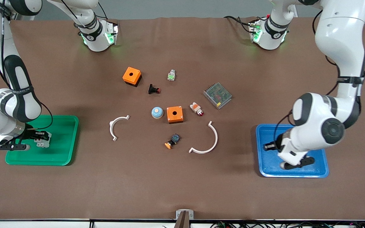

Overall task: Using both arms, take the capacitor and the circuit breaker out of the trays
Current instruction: 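Carry the capacitor and the breaker out of the trays toward the table center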

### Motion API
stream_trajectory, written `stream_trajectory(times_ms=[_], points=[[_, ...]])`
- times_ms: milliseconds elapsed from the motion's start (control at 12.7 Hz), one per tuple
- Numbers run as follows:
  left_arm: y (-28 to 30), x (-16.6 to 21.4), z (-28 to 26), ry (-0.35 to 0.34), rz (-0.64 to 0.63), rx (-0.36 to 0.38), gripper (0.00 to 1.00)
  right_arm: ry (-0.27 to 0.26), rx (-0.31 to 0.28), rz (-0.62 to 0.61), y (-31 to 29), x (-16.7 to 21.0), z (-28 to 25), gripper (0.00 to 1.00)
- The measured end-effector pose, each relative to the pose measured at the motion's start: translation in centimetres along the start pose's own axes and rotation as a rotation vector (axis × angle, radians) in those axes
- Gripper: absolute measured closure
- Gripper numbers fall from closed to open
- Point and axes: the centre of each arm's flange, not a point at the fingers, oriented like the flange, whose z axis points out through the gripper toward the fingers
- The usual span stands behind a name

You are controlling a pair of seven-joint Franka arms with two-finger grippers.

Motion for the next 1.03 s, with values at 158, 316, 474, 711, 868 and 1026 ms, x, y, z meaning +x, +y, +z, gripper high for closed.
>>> stream_trajectory(times_ms=[158,316,474,711,868,1026], points=[[6.3,-2.9,0.7,0.001,-0.018,-0.005,0.66,-0.039,0.03,-0.04,-2.2,2.0,-3.0,0.6],[11.6,-6.0,2.8,-0.015,-0.021,0.002,0.66,-0.08,0.06,-0.064,-6.0,4.0,-7.6,0.6],[14.9,-8.4,5.6,-0.034,-0.019,0.017,0.66,-0.096,0.069,-0.035,-11.7,4.8,-11.0,0.6],[17.0,-9.4,9.8,0.001,-0.018,0.035,0.66,-0.127,0.058,0.039,-23.3,4.5,-11.2,0.6],[17.4,-9.6,12.4,0.021,-0.014,0.032,0.66,-0.11,0.045,0.071,-31.2,3.6,-10.3,0.6],[17.3,-9.4,14.0,0.017,-0.016,0.035,0.66,-0.075,0.041,0.09,-37.2,2.2,-9.3,0.6]])
